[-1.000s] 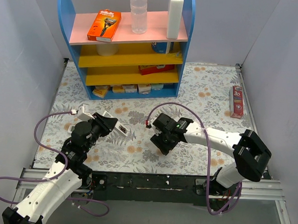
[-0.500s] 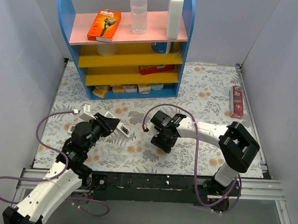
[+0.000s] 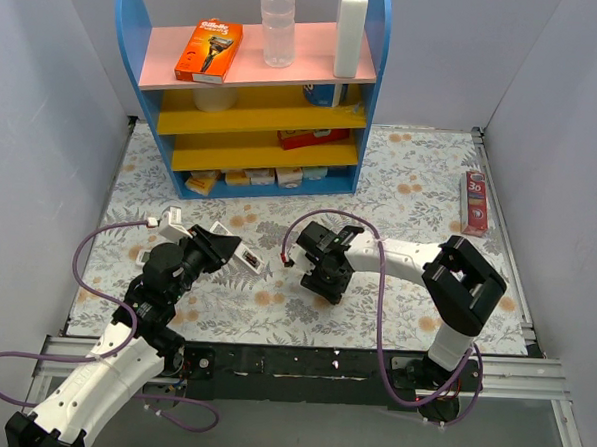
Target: Load the batteries into the remote control
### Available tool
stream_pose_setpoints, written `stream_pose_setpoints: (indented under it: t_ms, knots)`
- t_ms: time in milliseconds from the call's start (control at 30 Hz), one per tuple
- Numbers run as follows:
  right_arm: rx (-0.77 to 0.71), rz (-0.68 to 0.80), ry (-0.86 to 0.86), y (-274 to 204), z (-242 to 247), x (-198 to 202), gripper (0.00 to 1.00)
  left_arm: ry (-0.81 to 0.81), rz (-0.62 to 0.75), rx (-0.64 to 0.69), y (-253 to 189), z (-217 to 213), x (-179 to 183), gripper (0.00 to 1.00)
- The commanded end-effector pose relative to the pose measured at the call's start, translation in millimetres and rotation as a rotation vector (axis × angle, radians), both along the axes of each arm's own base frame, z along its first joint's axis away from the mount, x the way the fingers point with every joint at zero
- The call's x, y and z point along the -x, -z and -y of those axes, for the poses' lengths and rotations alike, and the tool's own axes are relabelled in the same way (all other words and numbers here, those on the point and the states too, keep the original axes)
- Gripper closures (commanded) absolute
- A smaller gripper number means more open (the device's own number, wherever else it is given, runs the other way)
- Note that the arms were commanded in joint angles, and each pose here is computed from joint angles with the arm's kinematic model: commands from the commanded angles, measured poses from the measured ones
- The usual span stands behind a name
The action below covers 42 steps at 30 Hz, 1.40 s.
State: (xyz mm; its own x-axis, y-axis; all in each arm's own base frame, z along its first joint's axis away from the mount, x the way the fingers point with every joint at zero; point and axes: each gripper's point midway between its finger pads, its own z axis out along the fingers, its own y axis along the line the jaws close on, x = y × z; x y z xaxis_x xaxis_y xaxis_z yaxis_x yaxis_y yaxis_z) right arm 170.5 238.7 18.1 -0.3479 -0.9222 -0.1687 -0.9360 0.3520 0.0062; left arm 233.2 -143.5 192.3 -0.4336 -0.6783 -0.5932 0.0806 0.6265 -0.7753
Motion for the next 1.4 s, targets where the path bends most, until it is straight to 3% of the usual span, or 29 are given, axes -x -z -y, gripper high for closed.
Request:
stream_pose_setpoints:
  t_ms: [0, 267, 433, 700, 1100, 1367]
  knots:
    - [0.025, -0.025, -0.020, 4.5, 4.2, 3.0, 0.50, 0.009, 0.017, 0.008, -1.5, 2.0, -1.5, 0.98]
    - [0.056, -0.049, -0.011, 12.9, 9.9, 8.1, 0.58, 0.013, 0.017, 0.012, -1.7, 2.8, -1.0, 0.98]
    - [0.056, -0.050, -0.003, 8.3, 11.1, 9.3, 0.72, 0.032, 0.009, 0.020, 1.2, 6.9, -0.5, 0.98]
    - [-0.047, -0.019, 0.023, -20.9, -4.9, 5.2, 0.80, 0.117, 0.019, 0.059, 5.8, 25.4, -1.5, 0.98]
    - [-0.178, -0.016, 0.116, -50.8, -16.0, 13.1, 0.83, 0.175, 0.027, 0.075, 23.0, 43.8, -15.3, 0.97]
    - [-0.324, -0.021, 0.296, -94.3, -34.8, 14.9, 0.85, 0.216, 0.073, 0.115, 18.6, 57.6, -26.3, 0.97]
